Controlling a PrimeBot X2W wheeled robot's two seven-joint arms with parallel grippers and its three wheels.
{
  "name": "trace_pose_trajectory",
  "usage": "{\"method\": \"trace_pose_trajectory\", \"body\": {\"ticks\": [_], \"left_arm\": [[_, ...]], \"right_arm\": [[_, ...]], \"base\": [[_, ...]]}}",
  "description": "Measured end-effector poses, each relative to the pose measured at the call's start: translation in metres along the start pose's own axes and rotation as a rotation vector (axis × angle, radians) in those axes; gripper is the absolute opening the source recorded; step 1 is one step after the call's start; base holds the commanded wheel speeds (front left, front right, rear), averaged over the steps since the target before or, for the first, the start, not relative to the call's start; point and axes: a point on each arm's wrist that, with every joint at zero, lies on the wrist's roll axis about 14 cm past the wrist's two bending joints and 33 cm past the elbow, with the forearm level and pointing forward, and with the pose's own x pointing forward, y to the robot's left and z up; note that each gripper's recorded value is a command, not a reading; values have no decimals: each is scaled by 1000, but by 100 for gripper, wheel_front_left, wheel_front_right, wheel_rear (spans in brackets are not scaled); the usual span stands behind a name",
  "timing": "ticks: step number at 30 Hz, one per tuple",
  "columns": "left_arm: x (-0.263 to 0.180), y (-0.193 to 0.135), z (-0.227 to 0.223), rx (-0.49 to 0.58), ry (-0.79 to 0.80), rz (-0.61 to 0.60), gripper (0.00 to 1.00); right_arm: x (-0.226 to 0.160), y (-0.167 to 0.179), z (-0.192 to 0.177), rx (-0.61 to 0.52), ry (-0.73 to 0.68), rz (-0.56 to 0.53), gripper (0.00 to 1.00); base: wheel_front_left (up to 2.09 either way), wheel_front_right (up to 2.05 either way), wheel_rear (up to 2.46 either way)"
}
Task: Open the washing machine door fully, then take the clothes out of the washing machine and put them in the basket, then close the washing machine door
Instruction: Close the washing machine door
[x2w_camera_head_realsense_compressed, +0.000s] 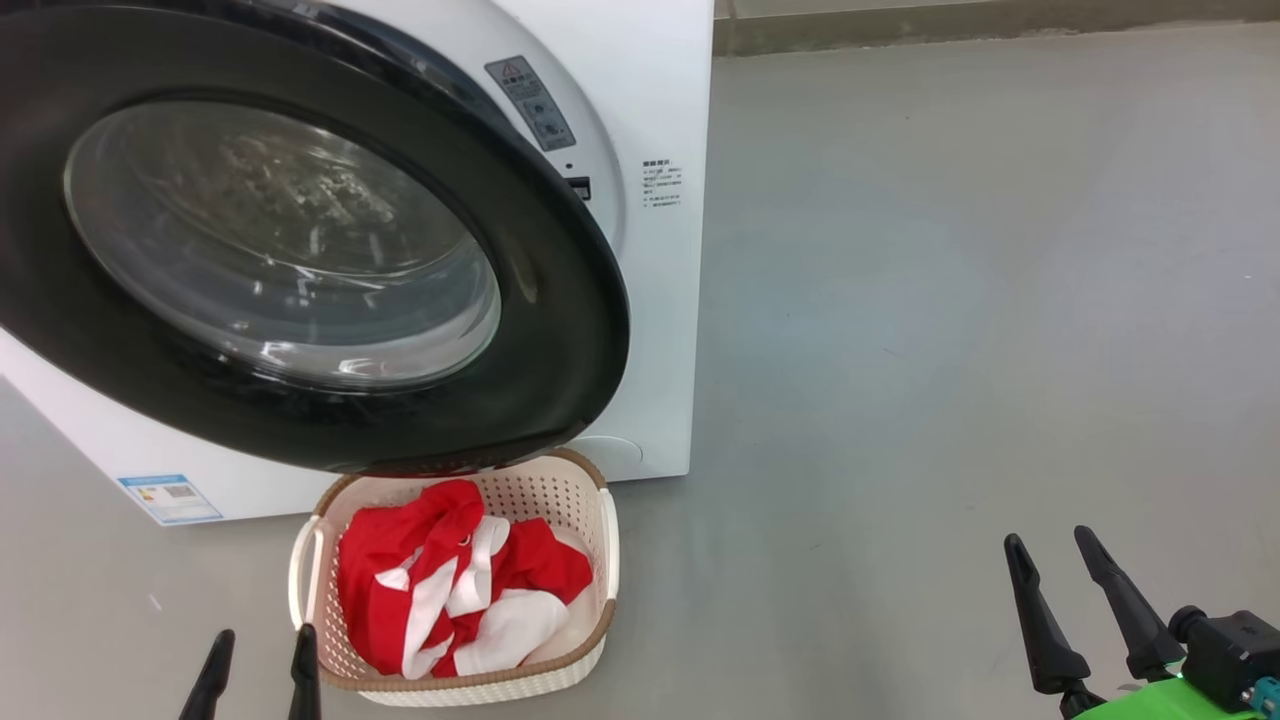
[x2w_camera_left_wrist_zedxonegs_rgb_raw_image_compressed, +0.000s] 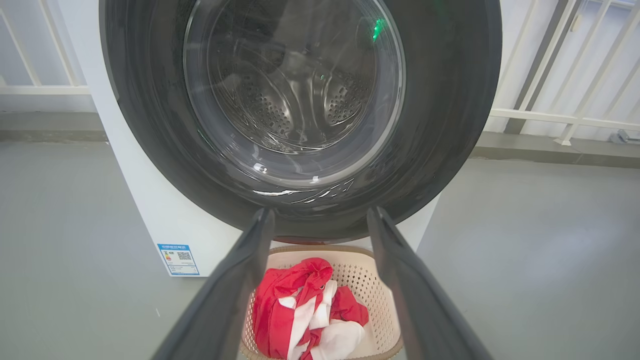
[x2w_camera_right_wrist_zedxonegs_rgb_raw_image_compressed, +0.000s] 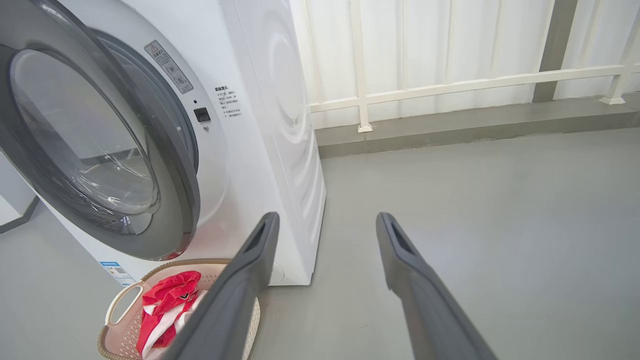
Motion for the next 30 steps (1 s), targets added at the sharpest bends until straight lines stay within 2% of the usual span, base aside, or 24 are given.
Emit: {"method": "trace_pose_trajectory", "body": {"ticks": [2, 3, 4, 5, 10, 21, 30], "left_arm": [[-1, 1, 0, 0, 0, 4, 100], [-2, 2, -1, -1, 3, 6, 100], [-3, 3, -2, -2, 7, 9, 100], [-4, 3, -4, -3, 12, 13, 100], [-11, 9, -7, -11, 20, 34, 100], [-26, 25, -7, -40, 18, 97, 100], [-34, 31, -6, -65, 11, 133, 100]], "right_arm": [[1, 3, -1, 1, 2, 9, 97], [2, 5, -1, 2, 3, 15, 65], [2, 9, -2, 8, 7, 26, 25], [3, 13, -4, 15, 12, 39, 0], [11, 36, -11, 36, 28, 100, 0], [53, 138, 6, 86, -19, 380, 0], [87, 197, 23, 102, -56, 536, 0]], "base": [[0, 0, 0], [0, 0, 0], [0, 0, 0], [0, 0, 0], [0, 0, 0], [0, 0, 0], [0, 0, 0]]}}
